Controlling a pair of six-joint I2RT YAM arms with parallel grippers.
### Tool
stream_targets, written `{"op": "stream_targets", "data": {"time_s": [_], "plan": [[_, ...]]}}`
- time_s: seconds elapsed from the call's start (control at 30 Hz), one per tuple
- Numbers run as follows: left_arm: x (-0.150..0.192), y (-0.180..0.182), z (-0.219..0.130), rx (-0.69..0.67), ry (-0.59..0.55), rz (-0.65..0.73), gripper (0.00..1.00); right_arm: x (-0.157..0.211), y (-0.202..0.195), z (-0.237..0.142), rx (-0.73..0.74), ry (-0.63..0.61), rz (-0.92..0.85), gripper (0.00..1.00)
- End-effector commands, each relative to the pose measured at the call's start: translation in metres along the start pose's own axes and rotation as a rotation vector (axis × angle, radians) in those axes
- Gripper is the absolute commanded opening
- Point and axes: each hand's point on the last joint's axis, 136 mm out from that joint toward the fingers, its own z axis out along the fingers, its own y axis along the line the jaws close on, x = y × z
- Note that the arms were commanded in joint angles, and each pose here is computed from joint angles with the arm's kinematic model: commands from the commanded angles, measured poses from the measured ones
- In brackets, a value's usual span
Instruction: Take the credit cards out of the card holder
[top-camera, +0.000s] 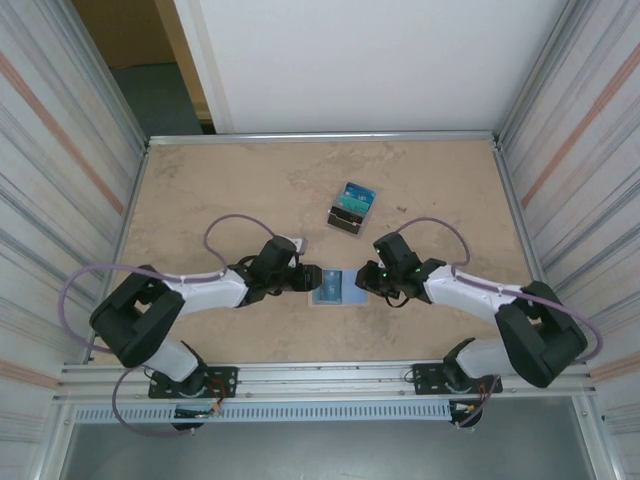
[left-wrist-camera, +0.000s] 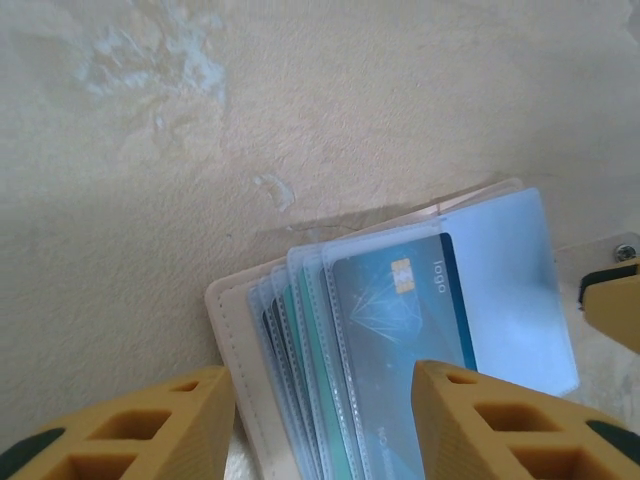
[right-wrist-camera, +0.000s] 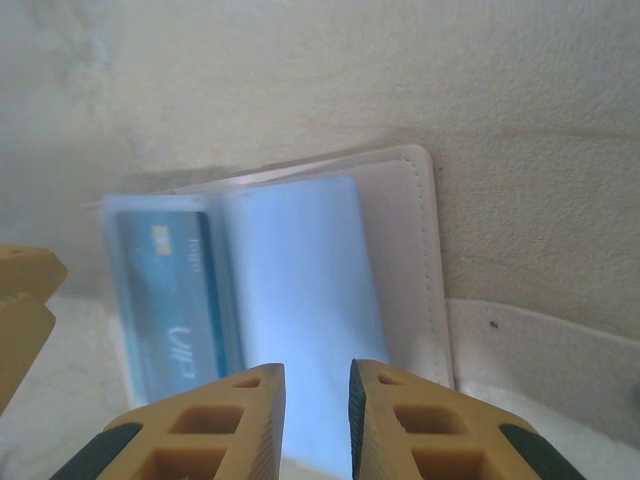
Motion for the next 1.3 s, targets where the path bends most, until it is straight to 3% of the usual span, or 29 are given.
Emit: {"op": "stream_targets", "data": {"time_s": [0.0,0.13,0.43,0.77,1.0,1.27], "plan": [[-0.008,0.006,-0.019,-0.091,-0.04,0.064,0.5,-0.009,0.0,-0.02,0.014,-0.051,-0.044,0.25],[-0.002,0.01,-0.032,-0.179,-0.045,0.137,0.47,-0.012,0.011,-0.035,-0.036,-0.087,-0.088,0.26],[0.012,-0.002,-0.012,-0.172,-0.011,0.233,0.41,0.0,0.034,-0.024,-0.181,-0.021,-0.133,0.24],[0.016,-0.007,0.009,-0.239,0.043,0.374,0.41,0.016,0.027,0.013,-0.17,0.097,-0.105,0.24],[0.019,-0.004,0.012,-0.314,0.066,0.425,0.45,0.021,0.024,0.025,-0.161,0.126,-0.096,0.25],[0.026,-0.001,0.015,-0.352,0.093,0.427,0.41,0.024,0.027,0.034,-0.179,0.147,-0.089,0.22]]}}
